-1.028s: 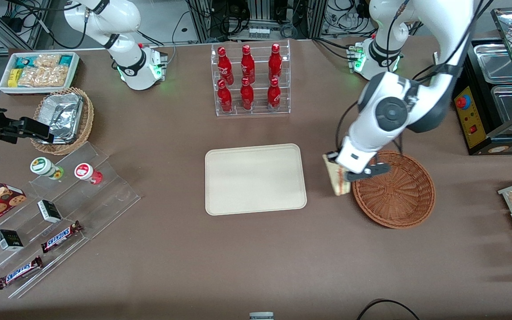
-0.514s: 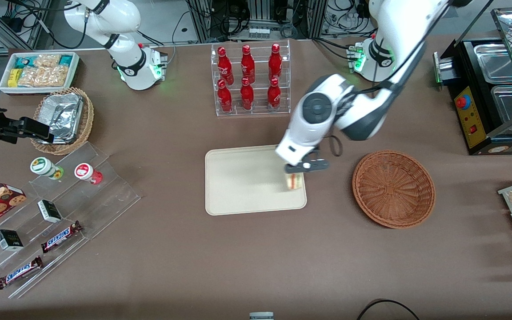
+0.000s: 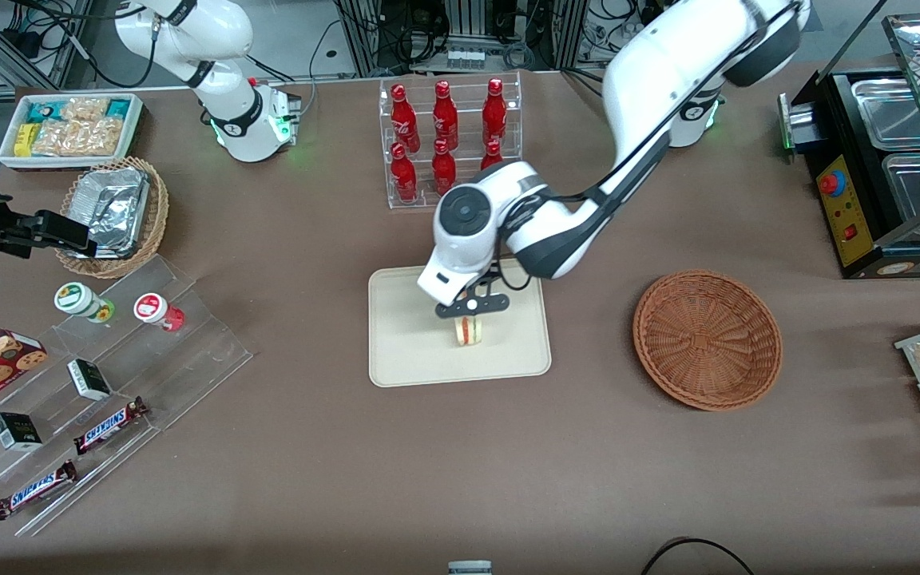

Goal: Place sandwich from basket to tray

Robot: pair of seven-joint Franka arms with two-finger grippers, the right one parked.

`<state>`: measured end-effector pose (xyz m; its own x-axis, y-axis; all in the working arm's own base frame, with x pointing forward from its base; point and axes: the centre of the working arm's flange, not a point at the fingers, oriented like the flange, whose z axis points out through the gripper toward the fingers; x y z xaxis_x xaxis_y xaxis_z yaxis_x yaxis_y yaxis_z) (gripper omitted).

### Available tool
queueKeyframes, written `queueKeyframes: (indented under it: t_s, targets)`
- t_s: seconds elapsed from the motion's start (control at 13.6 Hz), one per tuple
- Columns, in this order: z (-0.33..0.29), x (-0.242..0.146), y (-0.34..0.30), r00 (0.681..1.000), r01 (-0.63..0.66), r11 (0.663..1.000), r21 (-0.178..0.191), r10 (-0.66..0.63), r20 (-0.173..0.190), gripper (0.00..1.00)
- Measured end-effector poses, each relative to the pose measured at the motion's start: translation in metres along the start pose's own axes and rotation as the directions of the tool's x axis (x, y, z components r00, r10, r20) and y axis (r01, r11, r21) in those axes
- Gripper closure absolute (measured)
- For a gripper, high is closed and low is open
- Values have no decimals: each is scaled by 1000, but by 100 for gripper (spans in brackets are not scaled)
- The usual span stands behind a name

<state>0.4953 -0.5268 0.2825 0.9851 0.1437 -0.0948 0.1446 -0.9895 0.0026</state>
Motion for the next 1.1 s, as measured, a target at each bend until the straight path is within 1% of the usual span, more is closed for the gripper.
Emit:
queueKeyframes:
  t_s: [0.15,0.22,0.59,0.73,0.88,1.1]
  targets:
    - [14,4,8,1000,4,1000,13,-4,-3,85]
    - [19,5,9,1000,6,1000,17,-6,1,85]
    - [31,10,9,1000,16,1000,23,-16,13,85]
    - [33,10,9,1000,18,1000,23,-18,15,82]
    - [30,12,9,1000,20,1000,17,-20,12,64]
    - [11,20,11,1000,30,1000,-9,-30,-9,33]
